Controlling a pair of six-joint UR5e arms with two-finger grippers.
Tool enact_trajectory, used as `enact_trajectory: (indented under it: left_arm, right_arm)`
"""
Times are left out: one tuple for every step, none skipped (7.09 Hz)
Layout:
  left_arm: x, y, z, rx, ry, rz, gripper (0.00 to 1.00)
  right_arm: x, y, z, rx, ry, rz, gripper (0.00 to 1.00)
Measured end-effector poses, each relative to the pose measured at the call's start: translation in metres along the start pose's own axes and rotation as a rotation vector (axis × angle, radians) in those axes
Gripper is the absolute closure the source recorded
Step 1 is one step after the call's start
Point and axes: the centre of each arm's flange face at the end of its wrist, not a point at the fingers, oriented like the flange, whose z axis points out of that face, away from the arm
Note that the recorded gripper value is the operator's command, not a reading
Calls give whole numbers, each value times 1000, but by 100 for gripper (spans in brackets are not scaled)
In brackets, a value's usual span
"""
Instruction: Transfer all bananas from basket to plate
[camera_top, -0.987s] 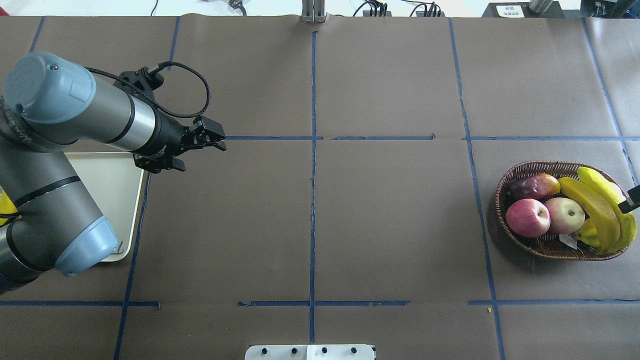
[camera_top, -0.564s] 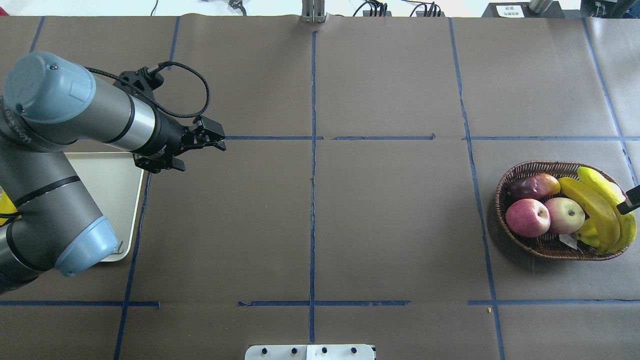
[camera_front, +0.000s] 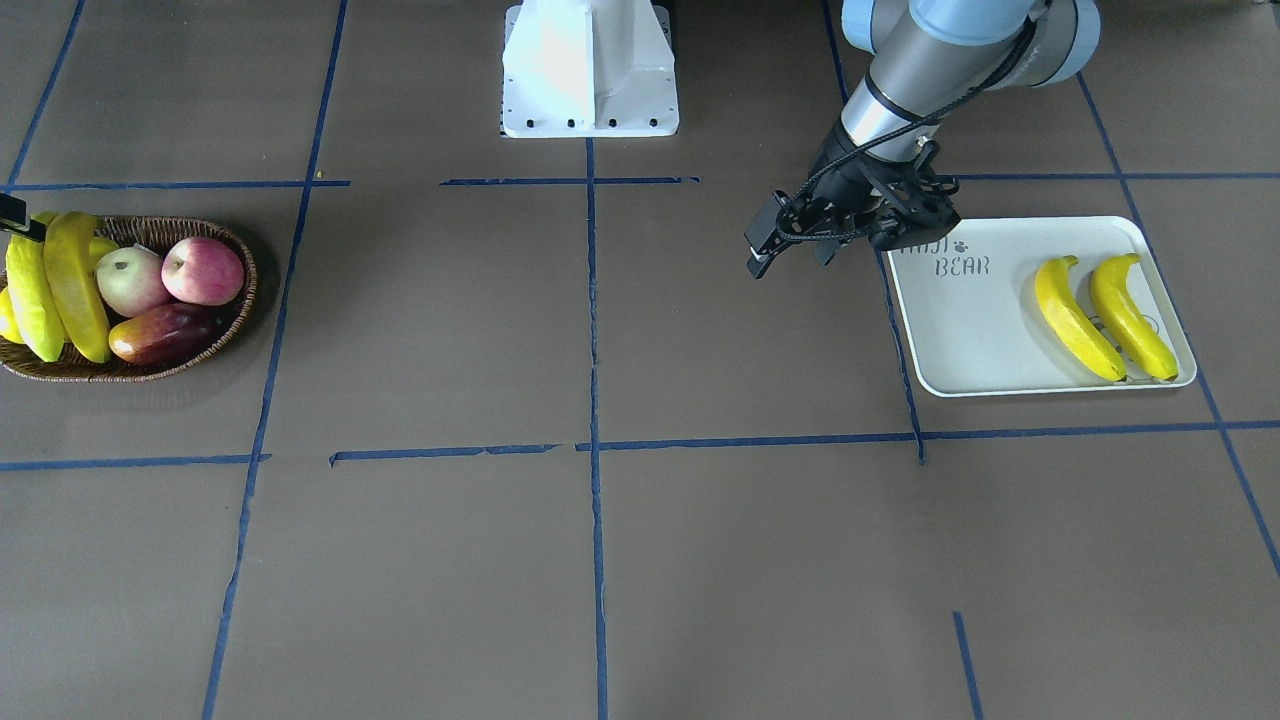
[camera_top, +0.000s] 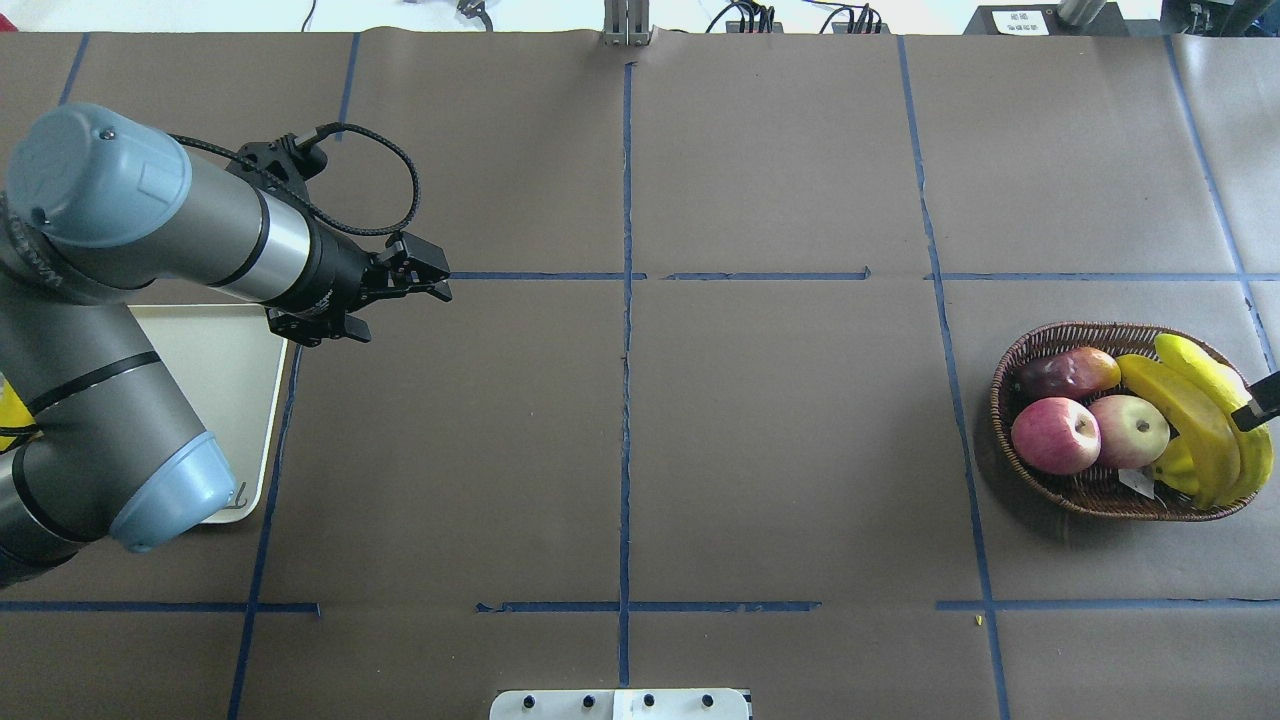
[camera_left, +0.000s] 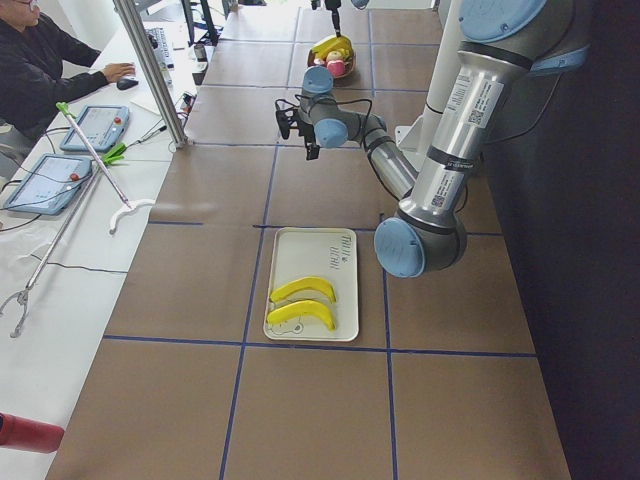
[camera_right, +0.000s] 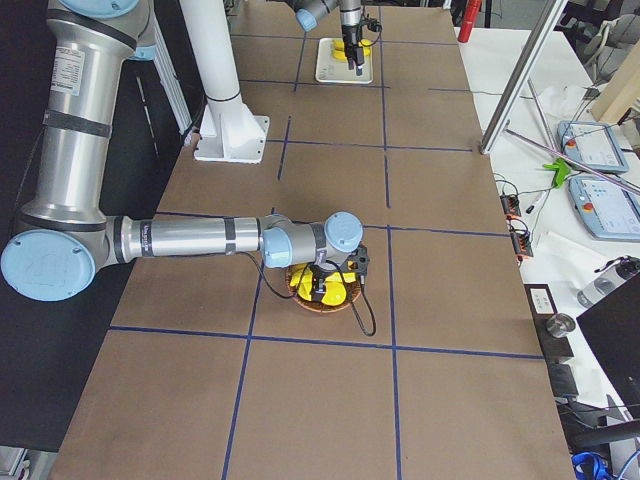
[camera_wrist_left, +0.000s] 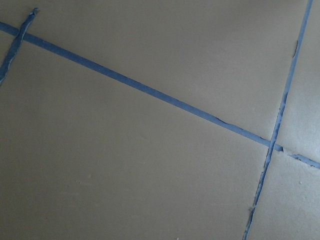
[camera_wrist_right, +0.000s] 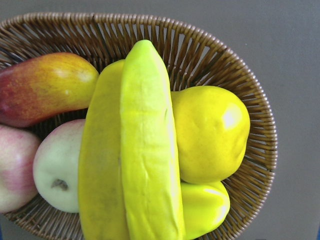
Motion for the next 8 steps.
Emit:
enact_trajectory:
  left_arm:
    - [0,0,0,0,0,0,0]
    - [0,0,0,0,1,0,0]
    - [0,0,0,0,0,0,0]
    - [-1,0,0,0,0,-1,0]
    - [-1,-1,0,0,0,-1,0]
    - [-1,-1,0,0,0,-1,0]
    - [-1,-1,0,0,-1,-1,0]
    - [-1,-1,0,0,-1,-1,0]
  right_arm:
    - [-1,0,1,1,-1,-5,27]
    - [-3,0,1,4,-2,-15,33]
    - [-4,-1,2,4,-2,-21,36]
    - [-4,-1,3,3,-2,-24,48]
    - [-5,-1,3,2,-2,-25,75]
    - [-5,-1,3,2,-2,-26,94]
    - [-5,-1,3,4,-1,-34,100]
    - [-6,-1,3,13,-2,-51,100]
